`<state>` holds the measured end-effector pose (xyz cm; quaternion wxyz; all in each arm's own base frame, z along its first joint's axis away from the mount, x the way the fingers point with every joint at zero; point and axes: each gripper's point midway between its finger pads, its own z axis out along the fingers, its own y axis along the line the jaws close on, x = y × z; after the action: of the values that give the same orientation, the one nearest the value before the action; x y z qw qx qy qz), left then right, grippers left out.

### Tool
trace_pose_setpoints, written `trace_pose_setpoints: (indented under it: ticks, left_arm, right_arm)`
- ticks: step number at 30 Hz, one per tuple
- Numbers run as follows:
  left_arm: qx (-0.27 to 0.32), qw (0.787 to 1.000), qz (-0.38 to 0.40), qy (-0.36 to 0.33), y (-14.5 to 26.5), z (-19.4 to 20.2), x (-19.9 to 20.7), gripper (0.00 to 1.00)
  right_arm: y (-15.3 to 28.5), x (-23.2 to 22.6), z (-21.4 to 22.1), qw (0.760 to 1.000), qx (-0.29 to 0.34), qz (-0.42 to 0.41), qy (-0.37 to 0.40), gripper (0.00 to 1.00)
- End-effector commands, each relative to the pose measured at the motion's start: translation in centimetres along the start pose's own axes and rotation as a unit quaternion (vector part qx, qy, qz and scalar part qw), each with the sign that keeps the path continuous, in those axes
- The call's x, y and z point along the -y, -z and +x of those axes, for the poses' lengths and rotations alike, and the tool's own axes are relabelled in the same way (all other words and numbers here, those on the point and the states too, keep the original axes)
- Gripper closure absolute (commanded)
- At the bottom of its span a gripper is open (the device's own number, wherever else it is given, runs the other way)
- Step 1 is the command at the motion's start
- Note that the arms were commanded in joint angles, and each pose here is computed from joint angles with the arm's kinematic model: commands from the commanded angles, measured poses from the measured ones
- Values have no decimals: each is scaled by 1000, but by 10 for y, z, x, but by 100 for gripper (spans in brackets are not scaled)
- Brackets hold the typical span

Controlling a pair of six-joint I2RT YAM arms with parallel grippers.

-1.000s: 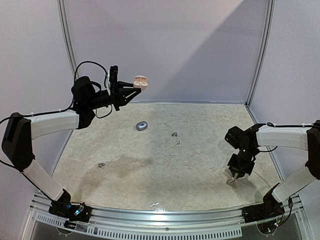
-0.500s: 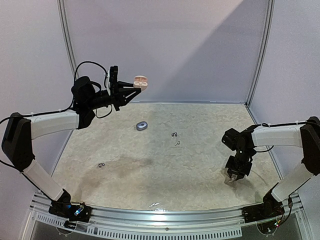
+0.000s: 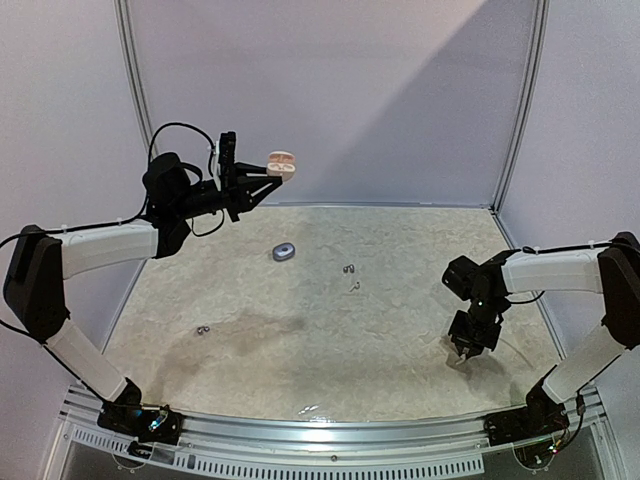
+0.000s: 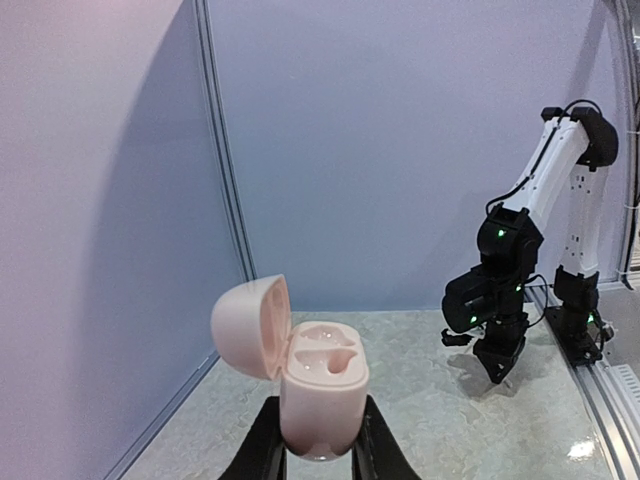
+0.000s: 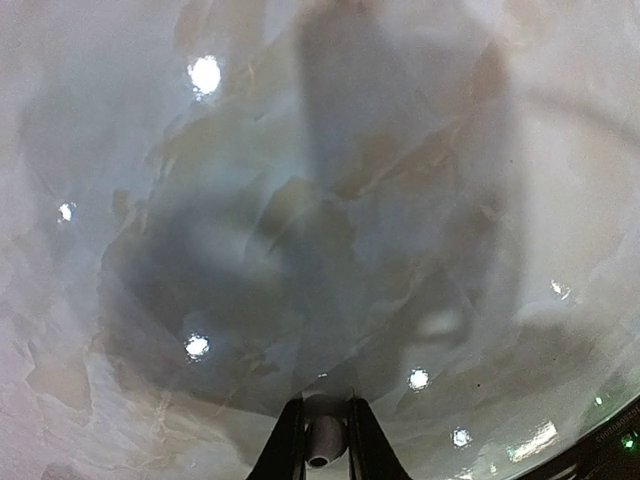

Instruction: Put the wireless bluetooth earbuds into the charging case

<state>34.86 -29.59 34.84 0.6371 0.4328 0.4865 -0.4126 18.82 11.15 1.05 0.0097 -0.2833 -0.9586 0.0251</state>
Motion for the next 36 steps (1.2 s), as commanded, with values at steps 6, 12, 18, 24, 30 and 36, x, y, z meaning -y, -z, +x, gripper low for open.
trace_pose_setpoints:
  ticks: [6, 12, 18, 24, 30, 36]
  left_arm:
    - [-3, 1000, -12, -7, 4, 2, -5, 100]
    - [-8, 1000, -15, -9, 4, 6, -6, 100]
    - [-1, 998, -38, -43, -5, 4, -9, 100]
    - [43, 990, -66, -113, -19, -6, 0, 100]
    - [62, 988, -35, -134, -32, -7, 24, 100]
    - [82, 982, 48, -161, -31, -14, 60, 100]
  right_arm:
    - [17, -14, -12, 999, 30, -5, 43, 99]
    - [56, -43, -32, 992, 81, -41, 86, 100]
    - [211, -130, -67, 927, 277, -171, 189, 100]
    - [360, -209, -41, 785, 439, -310, 308, 100]
    - [466, -254, 25, 607, 573, -406, 374, 100]
    - [494, -279, 83, 471, 644, -396, 455, 100]
